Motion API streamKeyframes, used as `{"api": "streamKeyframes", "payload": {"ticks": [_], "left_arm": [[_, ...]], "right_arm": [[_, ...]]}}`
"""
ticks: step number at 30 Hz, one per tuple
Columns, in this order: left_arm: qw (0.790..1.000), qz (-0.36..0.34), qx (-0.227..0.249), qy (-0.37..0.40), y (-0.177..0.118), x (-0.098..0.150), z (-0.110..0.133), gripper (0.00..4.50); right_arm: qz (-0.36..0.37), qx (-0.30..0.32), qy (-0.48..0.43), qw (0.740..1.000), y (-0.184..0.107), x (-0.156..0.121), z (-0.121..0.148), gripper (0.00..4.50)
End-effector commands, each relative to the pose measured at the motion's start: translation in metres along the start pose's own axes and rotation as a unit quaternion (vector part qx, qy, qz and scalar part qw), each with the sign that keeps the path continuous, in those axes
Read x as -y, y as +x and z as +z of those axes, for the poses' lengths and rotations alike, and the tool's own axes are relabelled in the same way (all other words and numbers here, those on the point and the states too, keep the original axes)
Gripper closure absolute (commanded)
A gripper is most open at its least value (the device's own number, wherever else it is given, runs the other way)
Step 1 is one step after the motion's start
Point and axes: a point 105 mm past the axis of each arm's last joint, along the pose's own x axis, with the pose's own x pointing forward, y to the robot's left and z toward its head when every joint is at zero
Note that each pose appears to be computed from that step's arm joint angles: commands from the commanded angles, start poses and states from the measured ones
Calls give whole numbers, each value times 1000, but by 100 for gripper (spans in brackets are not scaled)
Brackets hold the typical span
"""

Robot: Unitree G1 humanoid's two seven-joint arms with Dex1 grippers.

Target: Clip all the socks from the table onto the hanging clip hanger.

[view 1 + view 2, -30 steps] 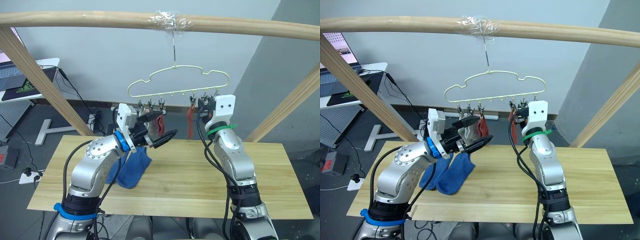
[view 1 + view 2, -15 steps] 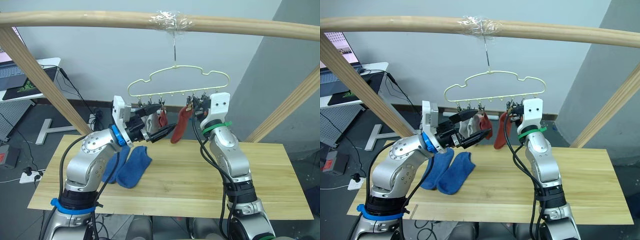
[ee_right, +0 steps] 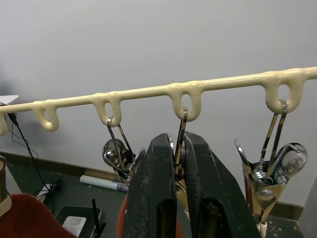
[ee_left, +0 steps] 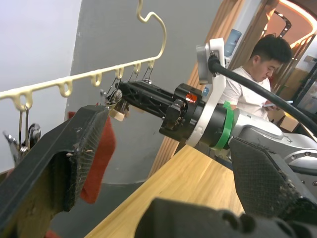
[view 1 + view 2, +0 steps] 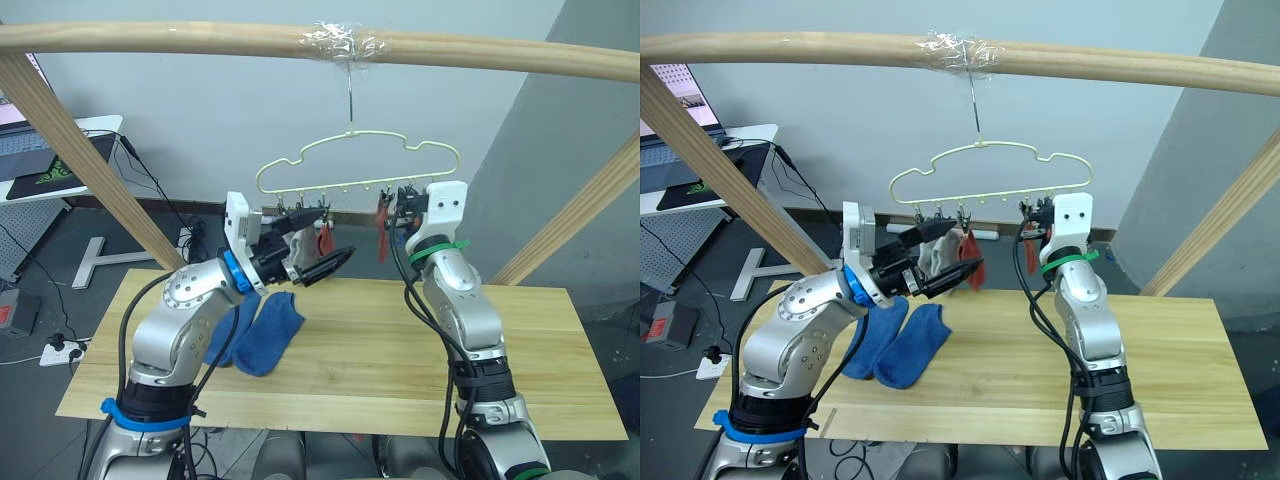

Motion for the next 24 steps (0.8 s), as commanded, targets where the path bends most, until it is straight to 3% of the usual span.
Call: {"api": "streamKeyframes", "payload": {"ticks": [1,9,12,19,24], "left_arm": [[999,23,-26,22,-5,1,-13,0],[969,143,-199,26,-51,-17,-105,0],[940,192,-282,33,-76,-25,-152,0],[913,215,-342,64,-85,-32,-188,0],[899,205,-386,32,-98,-30,-212,0]], "right_arm": [[16,20,-6,1000,-3,5,14,450],[103,-42,0,994,-15,2,12,450],[114,-54,19,992,-21,2,18,450],[113,-74,24,991,-28,2,15,450],[105,-78,26,991,-30,3,15,450]]}}
